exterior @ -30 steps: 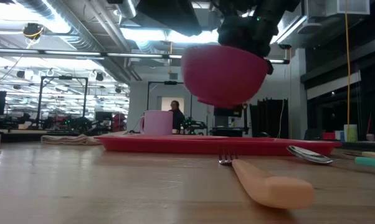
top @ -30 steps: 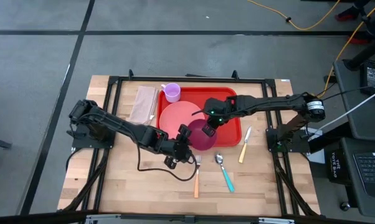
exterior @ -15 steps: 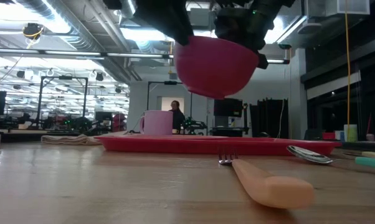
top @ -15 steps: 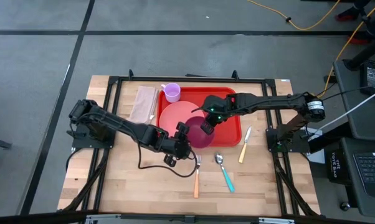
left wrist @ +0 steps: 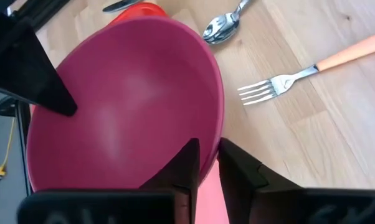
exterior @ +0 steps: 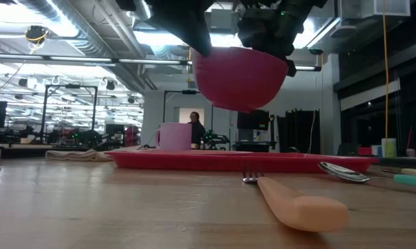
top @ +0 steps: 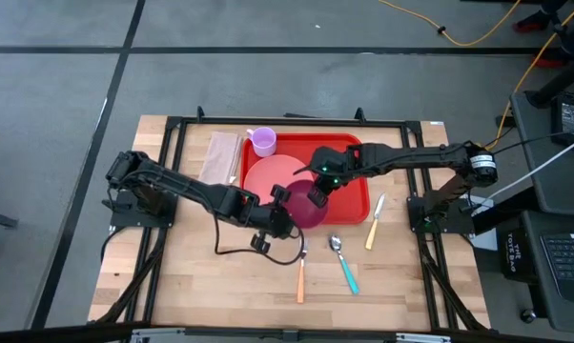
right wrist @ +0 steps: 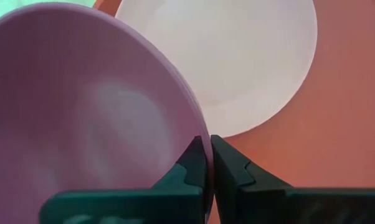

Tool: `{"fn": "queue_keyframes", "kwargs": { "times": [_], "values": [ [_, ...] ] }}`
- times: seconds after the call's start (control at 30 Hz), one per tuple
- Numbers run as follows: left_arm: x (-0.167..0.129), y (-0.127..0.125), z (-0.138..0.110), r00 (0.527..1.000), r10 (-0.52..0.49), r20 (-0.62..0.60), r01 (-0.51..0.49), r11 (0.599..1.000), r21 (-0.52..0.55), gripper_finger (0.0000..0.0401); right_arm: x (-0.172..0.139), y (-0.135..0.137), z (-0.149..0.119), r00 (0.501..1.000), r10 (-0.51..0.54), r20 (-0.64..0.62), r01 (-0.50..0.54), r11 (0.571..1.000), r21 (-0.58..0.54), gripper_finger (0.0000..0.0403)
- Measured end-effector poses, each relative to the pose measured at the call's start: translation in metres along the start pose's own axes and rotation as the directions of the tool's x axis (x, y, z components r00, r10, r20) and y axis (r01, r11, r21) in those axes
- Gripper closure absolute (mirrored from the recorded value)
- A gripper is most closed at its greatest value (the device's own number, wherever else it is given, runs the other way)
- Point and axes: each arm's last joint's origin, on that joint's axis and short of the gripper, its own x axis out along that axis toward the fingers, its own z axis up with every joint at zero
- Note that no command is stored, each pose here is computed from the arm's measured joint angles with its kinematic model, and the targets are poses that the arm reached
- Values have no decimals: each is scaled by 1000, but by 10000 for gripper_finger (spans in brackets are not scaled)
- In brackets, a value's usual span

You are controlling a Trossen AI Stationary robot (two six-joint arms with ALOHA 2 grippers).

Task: Set up tray
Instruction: Put the pink bowl on the pink plate on the red tray

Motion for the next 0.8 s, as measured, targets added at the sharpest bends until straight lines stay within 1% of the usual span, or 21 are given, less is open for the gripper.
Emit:
{"fn": "queue_keyframes", "kwargs": {
  "times": [0.07,0.13,0.23,0.43,0.57,0.67,0.8],
  "values": [
    [1,1,-1,1000,-10,0,10,1000,-3,368,0,0,0,1000,1,1,-1,1000,-3,391],
    [1,2,-1,999,-43,9,43,999,-7,369,0,0,0,1000,2,0,-2,1000,-4,391],
    [1,2,-1,997,-75,19,75,997,-12,360,0,0,0,1000,1,-1,-1,1000,-4,391],
    [1,3,-2,999,-35,-1,35,999,-10,330,0,0,0,1000,2,2,-2,1000,-1,391],
    [2,3,-3,999,-34,-11,34,999,-19,315,0,0,0,1000,3,2,-3,1000,0,391],
    [2,3,-4,999,-33,-24,32,999,-23,309,0,0,0,1000,3,3,-3,1000,3,390],
    [2,4,-5,999,-10,-35,10,1000,-24,312,0,0,0,1000,3,3,-3,1000,3,390]
  ]
}}
